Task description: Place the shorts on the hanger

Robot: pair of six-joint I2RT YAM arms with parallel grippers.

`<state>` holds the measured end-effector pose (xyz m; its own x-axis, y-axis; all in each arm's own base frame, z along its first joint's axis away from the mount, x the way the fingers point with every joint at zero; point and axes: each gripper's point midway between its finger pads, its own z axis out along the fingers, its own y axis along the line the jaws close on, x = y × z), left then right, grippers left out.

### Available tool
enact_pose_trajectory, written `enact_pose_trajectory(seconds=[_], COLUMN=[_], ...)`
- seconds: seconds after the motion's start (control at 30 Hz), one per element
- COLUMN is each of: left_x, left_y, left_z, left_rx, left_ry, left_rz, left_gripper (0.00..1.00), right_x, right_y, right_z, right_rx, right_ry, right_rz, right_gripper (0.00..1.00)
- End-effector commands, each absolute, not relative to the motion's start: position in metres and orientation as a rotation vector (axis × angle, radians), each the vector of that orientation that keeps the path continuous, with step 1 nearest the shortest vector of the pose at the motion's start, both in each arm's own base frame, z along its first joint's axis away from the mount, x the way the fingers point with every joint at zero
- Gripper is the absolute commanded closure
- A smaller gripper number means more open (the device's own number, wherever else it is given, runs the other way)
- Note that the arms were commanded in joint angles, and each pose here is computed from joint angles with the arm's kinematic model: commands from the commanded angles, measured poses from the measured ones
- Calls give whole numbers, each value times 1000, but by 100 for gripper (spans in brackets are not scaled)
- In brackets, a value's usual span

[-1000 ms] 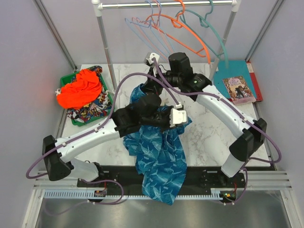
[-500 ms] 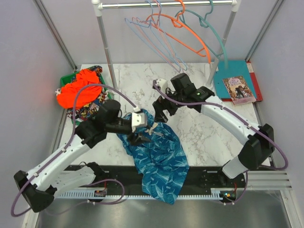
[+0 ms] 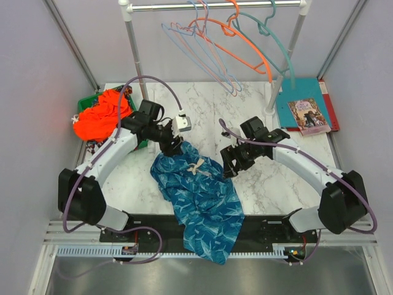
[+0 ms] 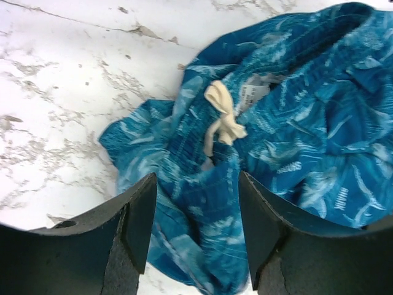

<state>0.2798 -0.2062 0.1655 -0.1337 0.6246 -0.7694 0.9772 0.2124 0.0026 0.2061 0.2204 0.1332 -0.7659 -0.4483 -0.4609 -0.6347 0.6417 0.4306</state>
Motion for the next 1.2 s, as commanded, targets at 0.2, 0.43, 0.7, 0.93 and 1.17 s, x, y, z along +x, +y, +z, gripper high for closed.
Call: enact_pose_trajectory(seconds=[0.2, 0.43, 0.7, 0.93, 1.17], left_x=[280, 272, 274, 268, 263], left_y=[-214, -213, -210, -207, -202], left_z=[144, 128, 111, 126, 129], left_rx=[1632, 1669, 1678, 1645, 1625], left_ry=[1821, 1880, 1965, 1964, 1984], left_rz=[-679, -648, -607, -597, -579], left_gripper=[37, 36, 48, 78, 98], right_x=[171, 158, 166, 177, 185], right_y=[235, 239, 245, 238, 235], right_z=[125, 119, 106, 95, 95], right_rx=[-808, -823, -852, -844, -842], right_ry=[2658, 2657, 2683, 2704, 2697], right_rz=[1174, 1210, 1166, 1041, 980], right_gripper=[20, 17, 34, 85, 100])
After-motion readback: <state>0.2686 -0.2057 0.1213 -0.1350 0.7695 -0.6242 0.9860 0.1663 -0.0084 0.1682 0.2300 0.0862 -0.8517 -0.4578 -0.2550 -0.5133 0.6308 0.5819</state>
